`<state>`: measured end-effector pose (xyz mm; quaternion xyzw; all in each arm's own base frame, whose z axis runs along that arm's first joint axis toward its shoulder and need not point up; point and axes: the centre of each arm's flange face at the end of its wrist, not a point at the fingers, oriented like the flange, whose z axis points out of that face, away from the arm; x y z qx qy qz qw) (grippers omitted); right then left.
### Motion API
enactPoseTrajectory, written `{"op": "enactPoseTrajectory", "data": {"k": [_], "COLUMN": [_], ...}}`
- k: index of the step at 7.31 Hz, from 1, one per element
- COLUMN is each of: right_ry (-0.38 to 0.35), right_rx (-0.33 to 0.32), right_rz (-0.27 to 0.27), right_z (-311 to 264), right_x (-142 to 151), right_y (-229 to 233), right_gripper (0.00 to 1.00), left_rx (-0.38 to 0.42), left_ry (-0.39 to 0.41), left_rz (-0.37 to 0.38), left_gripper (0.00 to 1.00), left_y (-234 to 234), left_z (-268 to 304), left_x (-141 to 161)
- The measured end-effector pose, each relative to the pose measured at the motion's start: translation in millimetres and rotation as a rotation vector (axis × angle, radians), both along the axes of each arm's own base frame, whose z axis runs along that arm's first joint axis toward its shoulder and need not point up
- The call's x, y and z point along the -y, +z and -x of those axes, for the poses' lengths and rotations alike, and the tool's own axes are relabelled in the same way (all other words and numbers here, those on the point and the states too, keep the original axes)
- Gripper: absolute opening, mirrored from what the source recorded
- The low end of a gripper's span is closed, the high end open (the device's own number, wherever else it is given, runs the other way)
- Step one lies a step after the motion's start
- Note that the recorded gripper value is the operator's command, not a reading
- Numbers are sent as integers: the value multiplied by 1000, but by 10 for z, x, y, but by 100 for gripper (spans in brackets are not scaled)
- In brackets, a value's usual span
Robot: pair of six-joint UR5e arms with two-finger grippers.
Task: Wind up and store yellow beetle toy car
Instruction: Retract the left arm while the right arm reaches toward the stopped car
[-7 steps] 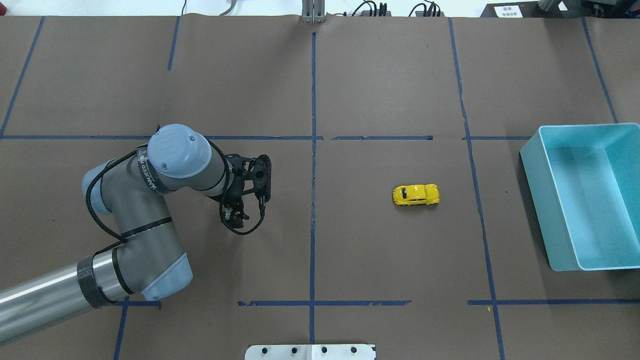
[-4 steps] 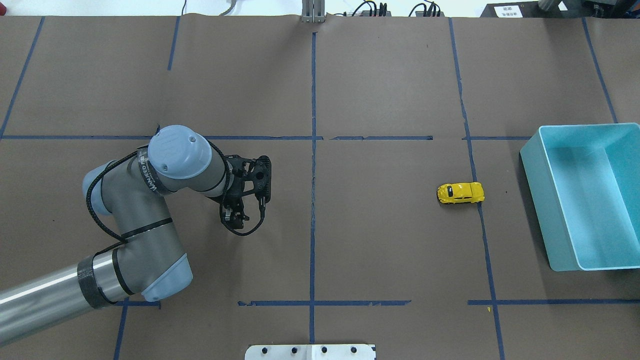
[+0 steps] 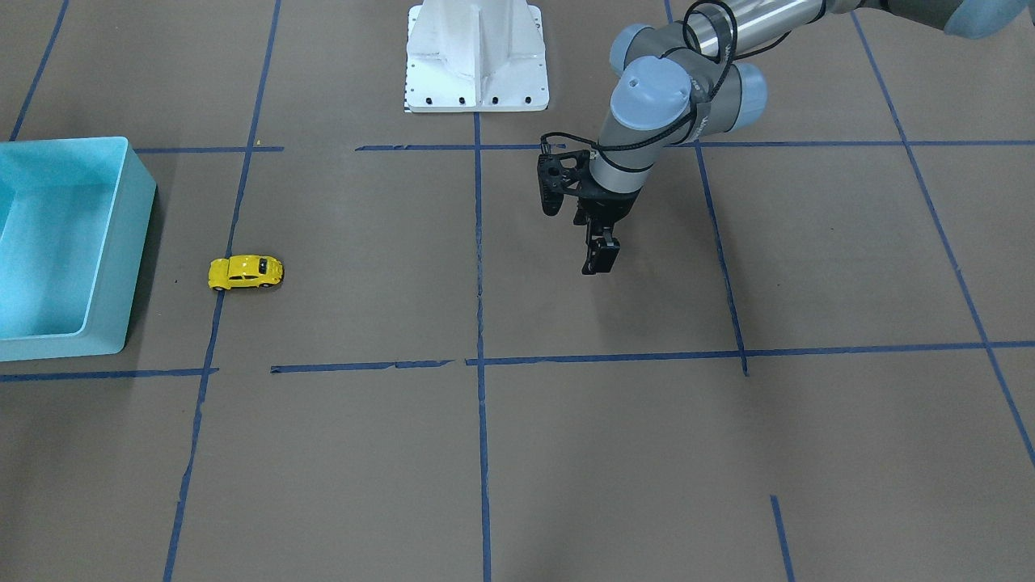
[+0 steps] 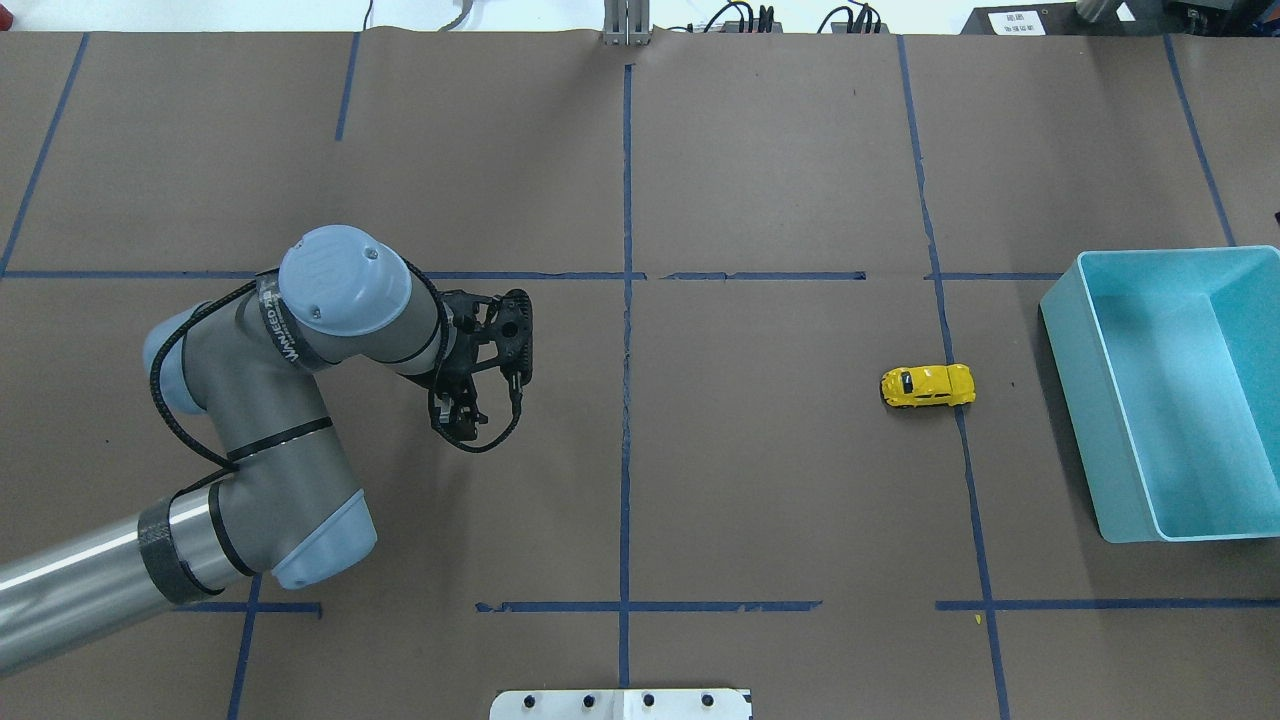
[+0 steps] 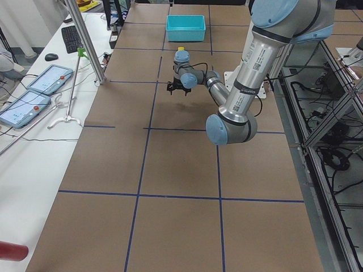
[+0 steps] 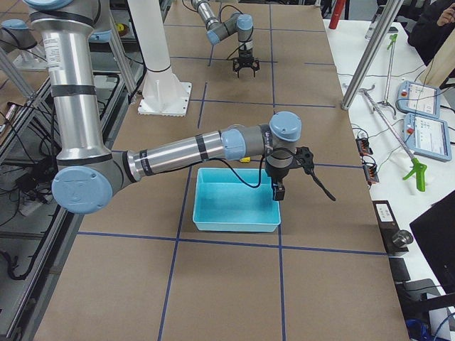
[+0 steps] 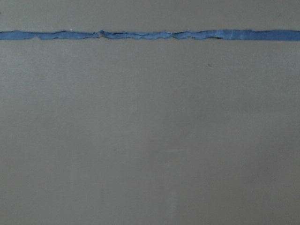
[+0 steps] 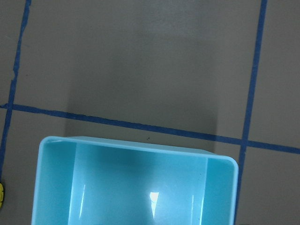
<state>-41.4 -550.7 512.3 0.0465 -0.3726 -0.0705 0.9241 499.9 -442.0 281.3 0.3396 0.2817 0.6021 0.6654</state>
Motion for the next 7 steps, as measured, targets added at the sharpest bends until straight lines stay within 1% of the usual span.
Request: {"op": "enactPoseTrajectory", "data": {"k": [1,2,3,4,5,6,7], "right_ry": [-31,-64,-104,-147,-225,-334,-451], "right_rx": [-1,13,38,60,73,71,60], "right_rz": [-28,-88,-184,-292,-406,-527,-649], "right_z": [261,425,549,644,798,946,1104], "right_x": [204,323,337,208,-22,-236,-375], "right_y": [-195,-485,-912,-1342,-1641,-1752,-1766], "right_gripper": [100,100,100,100,100,100,100], "left_rx": [10,20,28,43,60,68,65], "left_ry": [-17,-40,-74,-110,-141,-175,-220], "left_rz": [7,15,25,41,78,137,209], "left_gripper": [100,100,100,100,100,100,100], "left_y": [10,67,90,96,143,250,421], "left_z": [155,314,512,718,958,1294,1733], "left_x": [35,94,208,335,489,705,974]}}
